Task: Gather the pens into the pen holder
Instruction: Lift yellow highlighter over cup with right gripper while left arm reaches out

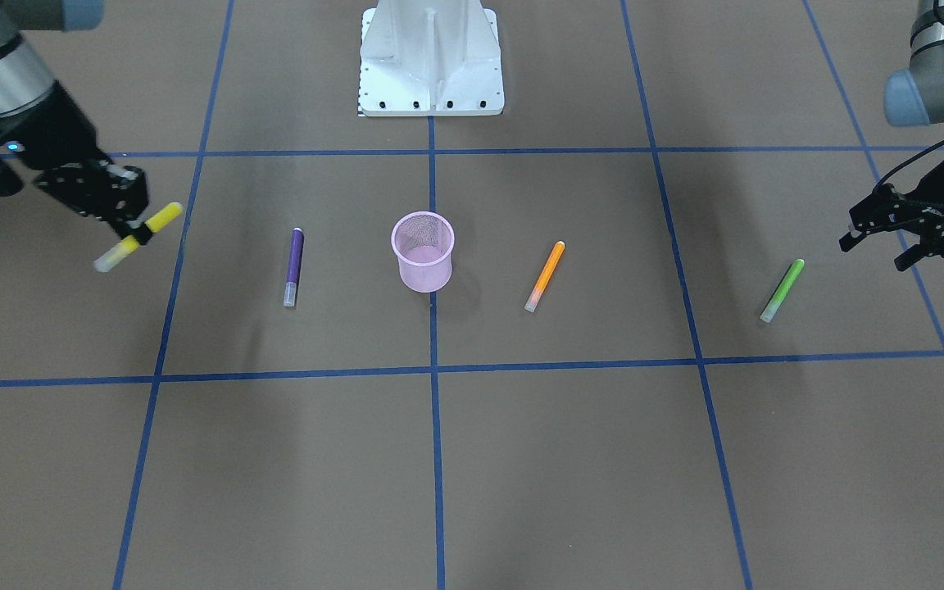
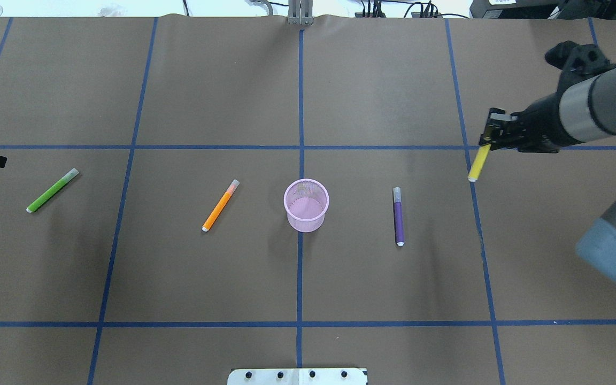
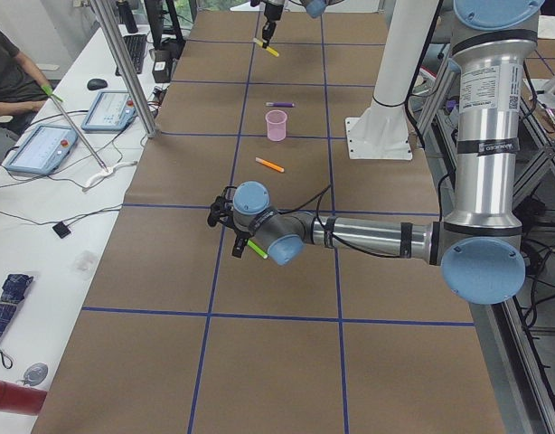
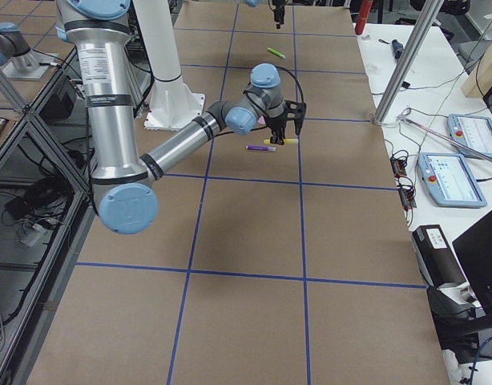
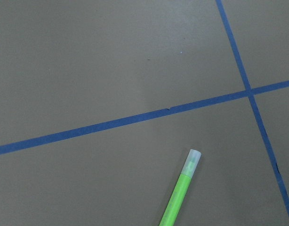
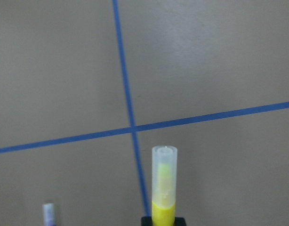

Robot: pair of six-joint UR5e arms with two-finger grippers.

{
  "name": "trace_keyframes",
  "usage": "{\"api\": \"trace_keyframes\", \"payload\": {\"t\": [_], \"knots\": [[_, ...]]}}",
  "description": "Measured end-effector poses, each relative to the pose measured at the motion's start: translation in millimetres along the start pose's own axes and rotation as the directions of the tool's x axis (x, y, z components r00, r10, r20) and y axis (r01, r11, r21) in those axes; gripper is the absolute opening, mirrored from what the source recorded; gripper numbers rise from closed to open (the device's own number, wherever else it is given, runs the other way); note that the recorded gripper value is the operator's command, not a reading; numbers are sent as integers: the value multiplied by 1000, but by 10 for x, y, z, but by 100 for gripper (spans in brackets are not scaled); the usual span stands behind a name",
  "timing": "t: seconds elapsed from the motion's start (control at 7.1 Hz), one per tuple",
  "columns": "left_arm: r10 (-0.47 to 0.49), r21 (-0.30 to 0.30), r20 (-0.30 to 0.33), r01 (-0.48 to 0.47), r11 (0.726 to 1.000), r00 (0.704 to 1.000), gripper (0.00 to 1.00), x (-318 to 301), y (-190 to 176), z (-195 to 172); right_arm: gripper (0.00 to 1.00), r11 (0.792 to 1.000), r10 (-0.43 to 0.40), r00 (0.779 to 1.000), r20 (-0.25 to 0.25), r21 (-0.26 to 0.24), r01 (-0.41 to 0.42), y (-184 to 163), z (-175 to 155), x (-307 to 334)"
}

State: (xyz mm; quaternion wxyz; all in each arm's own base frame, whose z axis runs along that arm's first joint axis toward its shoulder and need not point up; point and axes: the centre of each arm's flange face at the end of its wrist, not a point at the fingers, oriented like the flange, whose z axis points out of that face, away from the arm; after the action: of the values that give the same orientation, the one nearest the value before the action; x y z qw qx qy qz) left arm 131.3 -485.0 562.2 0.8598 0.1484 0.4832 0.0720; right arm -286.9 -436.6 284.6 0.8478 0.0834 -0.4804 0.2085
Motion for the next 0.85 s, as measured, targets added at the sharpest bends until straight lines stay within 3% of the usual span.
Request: {"api": "trace_keyframes", "payload": {"t": [0.28,0.42,0.85], "knots": [[6,4,-3,-6,1000,1000,99,46,-65,13,0,988,40,995,87,145,-52,876,290,-825],[7,3,-4,-7,1000,1000,99,57,-76,19,0,976,66,992,110,198,-87,1155,424,-1142],[9,4,-5,-9,1000,1000,99,83,-102,30,0,944,154,983,100,279,-176,1481,678,-1793]]}}
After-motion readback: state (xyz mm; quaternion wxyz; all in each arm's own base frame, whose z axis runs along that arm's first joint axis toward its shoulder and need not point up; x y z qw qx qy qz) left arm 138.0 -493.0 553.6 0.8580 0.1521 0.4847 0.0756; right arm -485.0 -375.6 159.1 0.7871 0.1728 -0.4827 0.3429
